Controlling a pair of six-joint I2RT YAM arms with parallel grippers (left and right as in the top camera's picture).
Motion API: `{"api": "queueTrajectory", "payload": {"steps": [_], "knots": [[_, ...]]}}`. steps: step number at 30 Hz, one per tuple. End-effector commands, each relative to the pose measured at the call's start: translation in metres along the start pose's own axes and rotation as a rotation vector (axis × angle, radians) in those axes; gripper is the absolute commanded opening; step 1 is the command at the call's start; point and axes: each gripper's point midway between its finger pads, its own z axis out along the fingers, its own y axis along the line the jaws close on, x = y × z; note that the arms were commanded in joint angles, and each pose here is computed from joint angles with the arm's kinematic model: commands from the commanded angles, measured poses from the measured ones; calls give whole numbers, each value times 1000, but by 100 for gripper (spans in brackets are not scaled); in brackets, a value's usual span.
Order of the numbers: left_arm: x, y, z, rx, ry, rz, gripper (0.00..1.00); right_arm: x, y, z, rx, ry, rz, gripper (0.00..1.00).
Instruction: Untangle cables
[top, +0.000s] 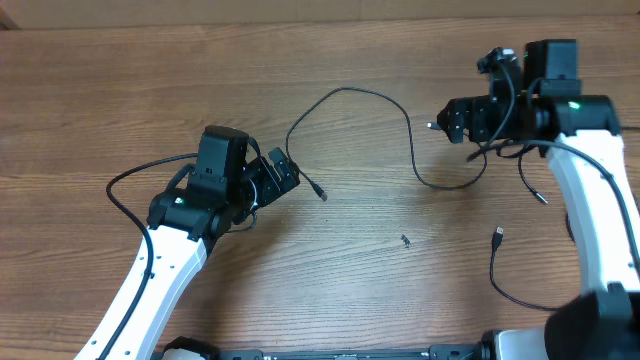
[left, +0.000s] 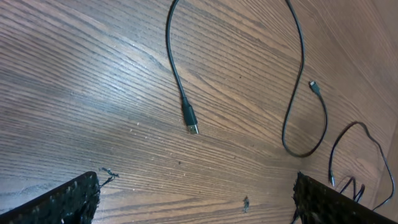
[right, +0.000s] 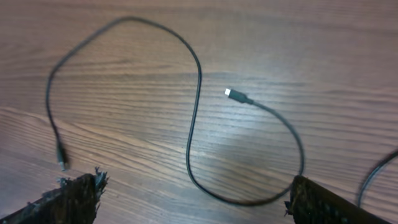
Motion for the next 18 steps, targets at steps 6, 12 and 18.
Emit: {"api": "queueTrajectory", "payload": {"steps": [6, 12, 18], "knots": [[-1, -5, -3, 10, -11, 12, 100, 27, -15, 84, -35, 159, 24, 93], [-1, -5, -3, 10, -11, 12, 99, 35, -10, 102, -45, 196, 12, 94], [-1, -5, -3, 10, -11, 12, 100, 48, 7, 129, -71, 254, -22, 94]]}}
